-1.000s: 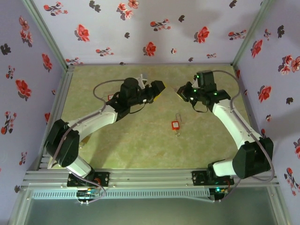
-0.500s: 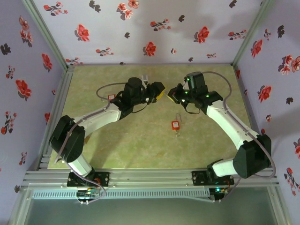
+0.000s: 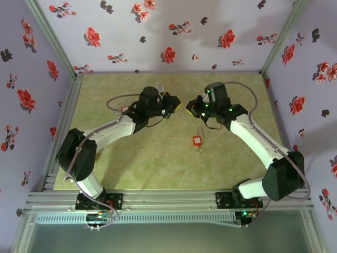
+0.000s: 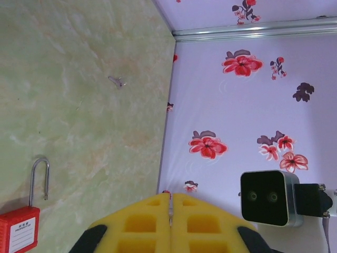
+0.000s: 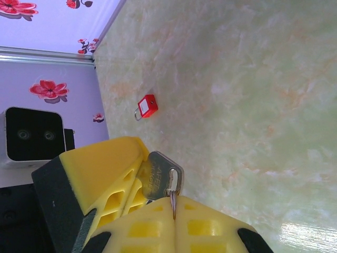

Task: Unlock with the key

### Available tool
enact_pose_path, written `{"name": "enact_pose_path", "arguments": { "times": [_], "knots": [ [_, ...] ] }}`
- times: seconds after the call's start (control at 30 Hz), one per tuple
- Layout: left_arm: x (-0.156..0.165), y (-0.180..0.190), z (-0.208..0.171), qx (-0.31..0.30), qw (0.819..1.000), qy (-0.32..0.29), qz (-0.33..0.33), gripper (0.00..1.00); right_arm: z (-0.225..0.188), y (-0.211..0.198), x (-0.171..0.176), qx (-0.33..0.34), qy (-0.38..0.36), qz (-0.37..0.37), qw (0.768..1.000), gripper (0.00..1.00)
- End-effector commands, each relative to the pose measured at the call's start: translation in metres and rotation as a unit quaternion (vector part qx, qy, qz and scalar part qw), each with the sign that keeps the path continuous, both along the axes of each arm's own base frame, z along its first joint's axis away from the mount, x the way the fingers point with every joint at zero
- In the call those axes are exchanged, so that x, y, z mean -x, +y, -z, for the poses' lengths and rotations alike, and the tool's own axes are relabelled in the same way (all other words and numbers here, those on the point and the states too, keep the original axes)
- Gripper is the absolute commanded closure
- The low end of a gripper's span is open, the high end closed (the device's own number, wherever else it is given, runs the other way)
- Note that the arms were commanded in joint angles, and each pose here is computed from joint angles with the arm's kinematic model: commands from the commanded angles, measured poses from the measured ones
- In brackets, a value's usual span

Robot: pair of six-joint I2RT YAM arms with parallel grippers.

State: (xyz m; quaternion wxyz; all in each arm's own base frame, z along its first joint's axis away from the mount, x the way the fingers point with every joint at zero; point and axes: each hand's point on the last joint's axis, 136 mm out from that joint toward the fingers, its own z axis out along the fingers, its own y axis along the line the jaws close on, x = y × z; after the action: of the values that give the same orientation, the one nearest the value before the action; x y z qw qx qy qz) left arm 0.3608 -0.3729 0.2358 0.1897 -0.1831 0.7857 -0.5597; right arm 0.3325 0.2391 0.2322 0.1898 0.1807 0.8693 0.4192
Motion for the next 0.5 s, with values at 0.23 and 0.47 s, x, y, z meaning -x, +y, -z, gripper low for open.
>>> {"name": "enact_pose_path", "arguments": {
  "times": [0.23,0.47],
  "knots": [
    [-0.009,0.016,-0.048,0.042,0.994,-0.103,-0.003,1.00,-0.017,-0.004,0.010,-0.035,-0.038,0.001,0.999,0.42],
    [0.003,0.017,-0.098,0.057,0.972,-0.221,0.055,1.00,-0.069,-0.014,0.006,-0.160,-0.119,-0.001,0.980,0.29]
  ]
}}
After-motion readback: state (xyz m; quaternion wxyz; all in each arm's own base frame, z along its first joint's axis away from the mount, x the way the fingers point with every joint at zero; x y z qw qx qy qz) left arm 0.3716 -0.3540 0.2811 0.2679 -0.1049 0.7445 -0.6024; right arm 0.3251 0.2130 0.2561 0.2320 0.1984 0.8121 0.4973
